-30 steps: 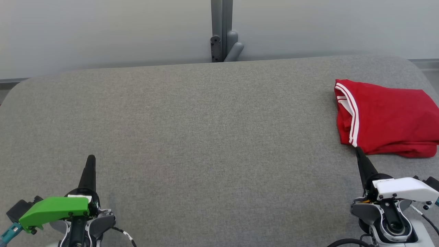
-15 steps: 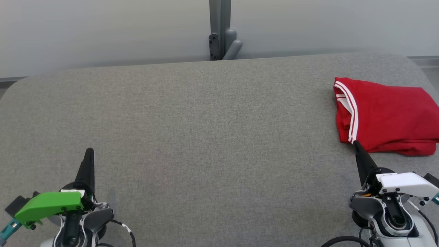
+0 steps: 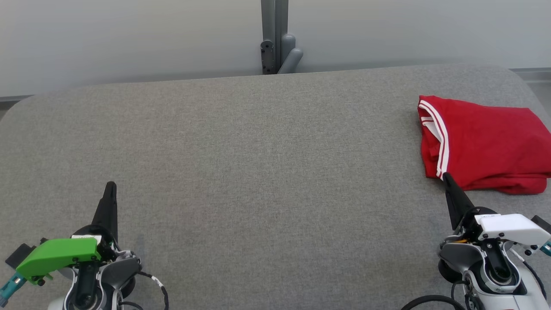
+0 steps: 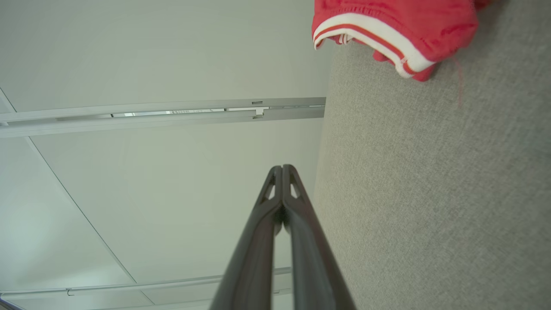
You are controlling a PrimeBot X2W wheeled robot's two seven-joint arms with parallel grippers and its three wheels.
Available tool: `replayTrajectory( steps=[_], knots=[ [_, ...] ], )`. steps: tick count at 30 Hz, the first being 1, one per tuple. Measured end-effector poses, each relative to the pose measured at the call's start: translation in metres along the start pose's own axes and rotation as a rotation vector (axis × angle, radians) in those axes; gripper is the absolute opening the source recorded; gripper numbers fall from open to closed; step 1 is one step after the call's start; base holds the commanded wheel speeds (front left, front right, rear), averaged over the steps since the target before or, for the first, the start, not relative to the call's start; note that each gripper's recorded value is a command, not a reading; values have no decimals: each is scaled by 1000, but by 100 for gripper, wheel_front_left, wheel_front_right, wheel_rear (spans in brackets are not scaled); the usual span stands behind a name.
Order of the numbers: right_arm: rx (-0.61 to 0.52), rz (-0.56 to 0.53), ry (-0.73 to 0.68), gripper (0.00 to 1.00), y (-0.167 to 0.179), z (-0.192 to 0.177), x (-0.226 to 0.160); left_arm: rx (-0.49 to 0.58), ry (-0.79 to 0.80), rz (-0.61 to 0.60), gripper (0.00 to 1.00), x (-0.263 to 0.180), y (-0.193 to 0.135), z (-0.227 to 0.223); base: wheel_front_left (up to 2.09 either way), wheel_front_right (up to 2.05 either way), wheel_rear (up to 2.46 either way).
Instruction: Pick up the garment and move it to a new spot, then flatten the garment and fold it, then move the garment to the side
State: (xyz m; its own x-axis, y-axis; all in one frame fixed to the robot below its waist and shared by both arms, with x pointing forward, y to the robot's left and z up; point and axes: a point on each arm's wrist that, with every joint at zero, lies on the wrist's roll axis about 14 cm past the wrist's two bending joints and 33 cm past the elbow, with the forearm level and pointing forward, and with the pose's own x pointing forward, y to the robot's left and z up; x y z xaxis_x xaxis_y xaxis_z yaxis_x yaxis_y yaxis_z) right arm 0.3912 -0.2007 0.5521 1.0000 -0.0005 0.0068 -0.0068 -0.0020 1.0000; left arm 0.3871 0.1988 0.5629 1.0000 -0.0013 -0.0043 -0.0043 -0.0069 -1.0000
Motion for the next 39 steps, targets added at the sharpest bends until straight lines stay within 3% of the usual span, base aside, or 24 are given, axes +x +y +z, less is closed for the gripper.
replayTrajectory(
  steps=[39],
  knots=[
    [0, 1, 5, 0, 0, 0, 0, 0, 0, 0, 0, 0, 0, 0, 0, 0, 0]
  ],
)
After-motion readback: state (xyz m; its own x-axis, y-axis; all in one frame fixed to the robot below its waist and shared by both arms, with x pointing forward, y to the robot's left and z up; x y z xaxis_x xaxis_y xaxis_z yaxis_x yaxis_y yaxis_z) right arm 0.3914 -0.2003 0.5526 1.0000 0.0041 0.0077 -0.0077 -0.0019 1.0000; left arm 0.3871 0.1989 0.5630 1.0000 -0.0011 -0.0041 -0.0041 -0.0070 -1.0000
